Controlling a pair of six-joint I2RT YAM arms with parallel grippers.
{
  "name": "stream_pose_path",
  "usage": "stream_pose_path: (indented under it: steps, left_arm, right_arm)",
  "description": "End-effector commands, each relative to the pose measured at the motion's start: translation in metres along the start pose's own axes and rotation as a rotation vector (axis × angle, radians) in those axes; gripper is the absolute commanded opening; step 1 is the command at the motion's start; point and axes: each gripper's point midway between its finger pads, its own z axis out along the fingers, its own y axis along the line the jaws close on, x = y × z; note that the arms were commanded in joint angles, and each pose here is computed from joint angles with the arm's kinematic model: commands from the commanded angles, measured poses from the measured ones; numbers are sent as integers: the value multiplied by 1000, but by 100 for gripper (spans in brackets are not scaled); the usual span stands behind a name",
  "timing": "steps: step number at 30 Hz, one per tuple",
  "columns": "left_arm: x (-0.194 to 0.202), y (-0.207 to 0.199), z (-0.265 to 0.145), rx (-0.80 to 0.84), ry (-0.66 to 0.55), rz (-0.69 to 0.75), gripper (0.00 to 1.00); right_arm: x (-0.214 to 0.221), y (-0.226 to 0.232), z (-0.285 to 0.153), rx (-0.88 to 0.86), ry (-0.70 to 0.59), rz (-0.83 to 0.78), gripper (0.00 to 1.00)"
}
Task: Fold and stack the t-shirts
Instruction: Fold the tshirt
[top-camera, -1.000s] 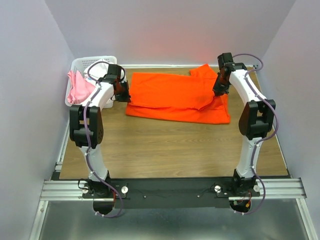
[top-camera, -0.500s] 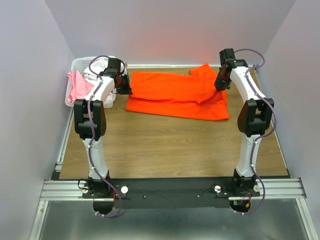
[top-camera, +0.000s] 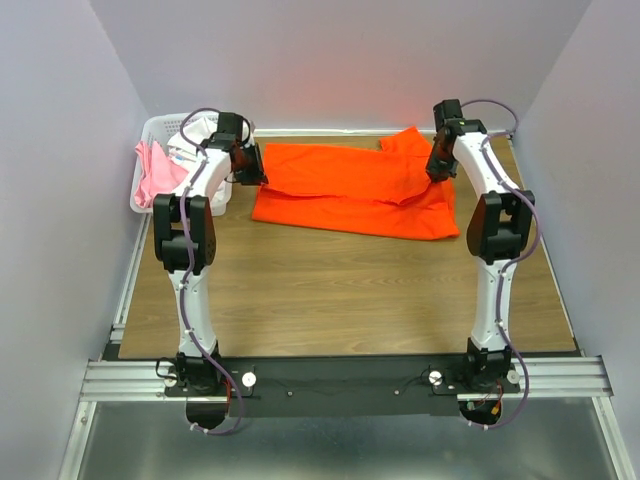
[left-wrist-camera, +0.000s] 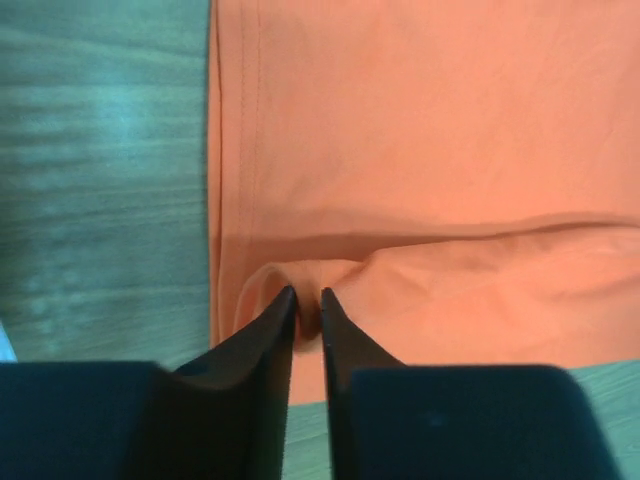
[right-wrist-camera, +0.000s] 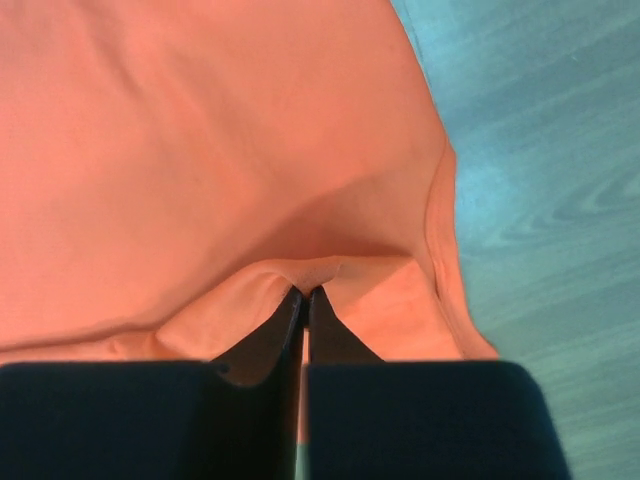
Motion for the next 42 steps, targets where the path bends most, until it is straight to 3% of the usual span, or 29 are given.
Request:
stream_pose_path:
  steps: [1, 2, 5, 9, 17, 21, 27, 42]
  left_arm:
    - [-24, -1, -6, -10, -68, 3, 42]
    - [-29, -3, -8, -6, -83, 2, 43]
    - [-37, -8, -14, 1, -108, 12, 48]
    - [-39, -15, -17, 16, -121, 57, 48]
    - [-4, -42, -1, 118, -60, 122, 48]
    - [13, -48, 12, 172, -22, 118, 48]
    - [29, -43, 25, 191, 15, 133, 48]
    - [90, -9, 35, 129, 113, 178, 48]
  right_arm:
    - [-17, 1, 10, 14, -38, -24, 18]
    - [-20, 4, 10, 4, -43, -27, 38]
    - [-30, 13, 6, -36, -64, -30, 65]
    - [-32, 18, -4, -73, -71, -20, 77]
    - [19, 3, -22, -96, 14, 24, 78]
    - [48, -8, -21, -89, 45, 40, 70]
    - [75, -18, -15, -72, 89, 47, 59]
    - [115, -49, 24, 66, 153, -11, 57]
